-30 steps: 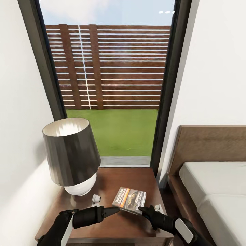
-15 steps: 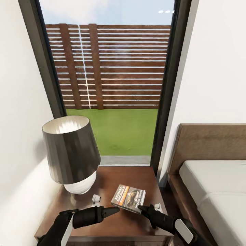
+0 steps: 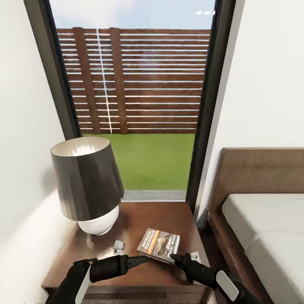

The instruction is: In the bedroom, move the book from the bed onto either nightstand, and place the two sandals side by side next to the bed.

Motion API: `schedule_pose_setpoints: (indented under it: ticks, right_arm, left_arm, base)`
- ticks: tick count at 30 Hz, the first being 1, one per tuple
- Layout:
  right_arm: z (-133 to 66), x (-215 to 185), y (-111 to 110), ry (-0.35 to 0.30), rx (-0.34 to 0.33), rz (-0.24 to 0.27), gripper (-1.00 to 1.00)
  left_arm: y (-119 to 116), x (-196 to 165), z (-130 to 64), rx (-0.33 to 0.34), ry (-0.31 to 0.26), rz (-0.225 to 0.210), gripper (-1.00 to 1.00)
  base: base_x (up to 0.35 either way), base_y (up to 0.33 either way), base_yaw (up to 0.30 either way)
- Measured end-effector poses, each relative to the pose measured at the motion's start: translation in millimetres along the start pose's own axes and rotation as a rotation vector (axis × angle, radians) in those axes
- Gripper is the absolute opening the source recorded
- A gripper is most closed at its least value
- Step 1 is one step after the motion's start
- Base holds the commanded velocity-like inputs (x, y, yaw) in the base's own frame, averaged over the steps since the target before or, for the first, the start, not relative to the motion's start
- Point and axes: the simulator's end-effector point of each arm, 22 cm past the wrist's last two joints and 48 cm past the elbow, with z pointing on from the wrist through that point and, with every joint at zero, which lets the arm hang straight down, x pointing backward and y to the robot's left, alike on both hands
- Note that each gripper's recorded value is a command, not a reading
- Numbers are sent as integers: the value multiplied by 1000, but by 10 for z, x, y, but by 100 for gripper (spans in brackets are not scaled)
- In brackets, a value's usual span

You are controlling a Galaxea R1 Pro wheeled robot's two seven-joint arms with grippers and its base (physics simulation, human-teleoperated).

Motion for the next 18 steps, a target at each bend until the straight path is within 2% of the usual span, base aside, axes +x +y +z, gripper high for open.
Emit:
schedule_pose_setpoints:
  ticks: [10,15,18]
  right_arm:
    - [11,7,-39,-1,-2,1,-100]
    - [10,6,-35,-1,-2,0,-100]
    - [12,6,-35,-1,-2,1,-100]
  left_arm:
    - [34,32,-3,0,0,0,100]
    - [31,32,-2,0,0,1,100]
    - [36,32,-3,-1,0,0,100]
  base:
    - [3,0,0]
    - [203,0,0]
    - [50,0,0]
